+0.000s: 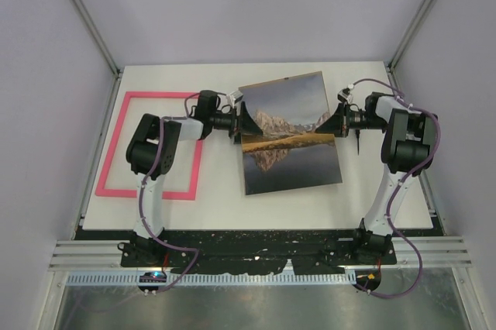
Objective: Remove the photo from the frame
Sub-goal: Remove the photo frame item from the photo frame.
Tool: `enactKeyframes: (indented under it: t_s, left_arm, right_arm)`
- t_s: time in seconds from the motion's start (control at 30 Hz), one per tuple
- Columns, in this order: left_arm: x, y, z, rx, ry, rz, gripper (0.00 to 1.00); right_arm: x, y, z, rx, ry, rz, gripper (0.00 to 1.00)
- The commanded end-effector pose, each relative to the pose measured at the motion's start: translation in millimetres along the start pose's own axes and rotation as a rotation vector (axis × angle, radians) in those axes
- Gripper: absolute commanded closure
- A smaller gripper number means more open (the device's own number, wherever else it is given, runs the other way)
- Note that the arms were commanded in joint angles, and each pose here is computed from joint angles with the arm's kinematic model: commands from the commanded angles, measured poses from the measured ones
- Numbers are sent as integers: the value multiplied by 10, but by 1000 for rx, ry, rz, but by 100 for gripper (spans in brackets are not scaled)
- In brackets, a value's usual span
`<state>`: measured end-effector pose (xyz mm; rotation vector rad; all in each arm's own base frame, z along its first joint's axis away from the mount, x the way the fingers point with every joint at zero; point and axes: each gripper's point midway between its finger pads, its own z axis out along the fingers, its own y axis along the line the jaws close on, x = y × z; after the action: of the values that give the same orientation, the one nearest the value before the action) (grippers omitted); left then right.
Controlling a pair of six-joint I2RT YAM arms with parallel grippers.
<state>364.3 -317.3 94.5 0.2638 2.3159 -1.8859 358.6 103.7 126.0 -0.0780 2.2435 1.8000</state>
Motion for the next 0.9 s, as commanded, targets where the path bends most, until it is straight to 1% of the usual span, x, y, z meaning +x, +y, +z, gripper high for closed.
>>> enactKeyframes:
  t_s: [0.0, 0.03, 0.07, 0.1, 0.13, 0.17, 0.2, 0.23, 0.37, 0.4, 0.43, 0.5, 0.53, 0.57, 0.6, 0.63, 0.7, 0.83, 0.87]
  left_arm:
    - [-42, -152, -10, 46, -13, 31, 6]
    - [-32, -160, -14, 48, -13, 29, 8]
    - [-25, -171, -11, 50, -14, 26, 12]
    - [-22, -179, -13, 52, -16, 22, 17]
    - [-17, -183, -8, 54, -17, 16, 20]
    - [-13, -188, -8, 57, -15, 6, 25]
    - [-9, -190, -3, 58, -16, 3, 29]
    - [-3, -203, 0, 59, -15, 0, 33]
    - [-10, -275, -9, 67, -18, 2, 48]
    - [-10, -304, -16, 70, -17, 4, 54]
    - [-11, -338, -24, 73, -15, 6, 58]
    - [-12, -370, -37, 75, -5, -2, 74]
    - [-7, -409, -46, 81, 6, -4, 85]
    - [-1, -426, -54, 75, 12, -14, 95]
    - [-5, -433, -72, 64, 15, -14, 100]
    - [11, -429, -83, 44, 20, -16, 100]
    - [38, -443, -136, -8, 33, 6, 100]
    - [80, -451, -273, -132, 55, 61, 100]
    - [101, -450, -318, -158, 64, 53, 98]
  right_arm:
    - [-96, 306, -19, -140, -52, -37, 92]
    - [-86, 242, -11, -119, -47, -50, 92]
    - [-93, 238, -19, -103, -46, -36, 92]
    - [-80, 129, 0, -62, -42, -17, 92]
    - [-82, 122, 0, -34, -44, -32, 92]
    - [-84, -10, 5, 18, -53, -38, 92]
    - [-128, -23, -2, 43, -66, -89, 92]
    - [-107, -68, 7, 70, -65, -70, 92]
    - [-112, -159, 26, 122, -59, -59, 92]
    - [-110, -180, 43, 127, -56, -63, 91]
    - [-95, -219, 59, 142, -52, -53, 89]
    - [-73, -258, 89, 149, -42, -46, 84]
    - [-54, -261, 111, 149, -35, -43, 77]
    - [-53, -271, 124, 148, -30, -44, 74]
    - [-36, -273, 138, 150, -22, -38, 67]
    - [-46, -303, 140, 161, -18, -46, 64]
    - [-23, -317, 163, 171, 5, -47, 56]
    - [15, -423, 181, 213, 29, -33, 52]
    - [24, -445, 196, 225, 37, -35, 51]
